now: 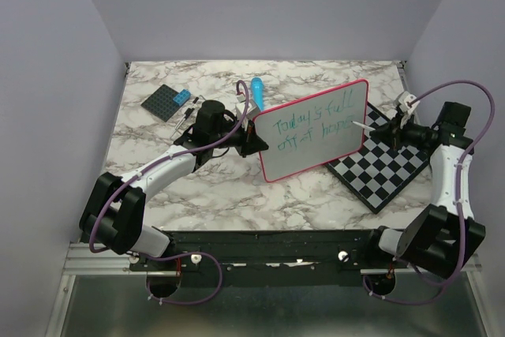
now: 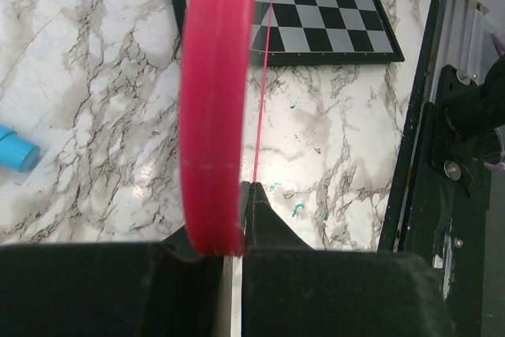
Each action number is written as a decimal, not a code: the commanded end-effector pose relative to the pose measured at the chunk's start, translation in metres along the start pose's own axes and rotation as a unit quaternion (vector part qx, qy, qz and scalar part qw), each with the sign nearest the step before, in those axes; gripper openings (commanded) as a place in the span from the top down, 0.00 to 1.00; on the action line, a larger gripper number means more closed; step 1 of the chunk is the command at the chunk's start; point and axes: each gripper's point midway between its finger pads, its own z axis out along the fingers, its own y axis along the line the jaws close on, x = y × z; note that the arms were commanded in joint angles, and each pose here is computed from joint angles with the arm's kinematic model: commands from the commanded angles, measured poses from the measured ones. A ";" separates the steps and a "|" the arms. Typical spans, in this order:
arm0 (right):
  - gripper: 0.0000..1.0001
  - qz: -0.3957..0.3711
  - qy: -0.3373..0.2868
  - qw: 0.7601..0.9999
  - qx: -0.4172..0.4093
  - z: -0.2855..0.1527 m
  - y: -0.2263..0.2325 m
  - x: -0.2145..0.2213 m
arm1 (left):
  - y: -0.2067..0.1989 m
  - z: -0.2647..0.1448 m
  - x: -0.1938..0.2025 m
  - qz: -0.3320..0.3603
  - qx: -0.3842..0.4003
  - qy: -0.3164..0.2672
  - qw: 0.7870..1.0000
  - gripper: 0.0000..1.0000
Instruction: Write a sentence on the whiteboard
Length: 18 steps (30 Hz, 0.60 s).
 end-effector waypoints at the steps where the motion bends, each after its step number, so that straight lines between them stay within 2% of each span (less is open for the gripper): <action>1: 1.00 -0.024 -0.058 0.998 -0.031 -0.012 0.031 -0.037 | 0.012 -0.003 0.064 -0.040 -0.030 0.099 0.994 1.00; 10: 0.99 -0.007 -0.093 0.993 -0.067 -0.023 0.075 -0.054 | 0.006 -0.004 0.057 -0.042 -0.020 0.086 0.995 1.00; 18: 1.00 0.026 -0.122 0.988 -0.088 -0.040 0.096 -0.094 | -0.006 -0.007 0.035 -0.048 -0.007 0.047 0.998 1.00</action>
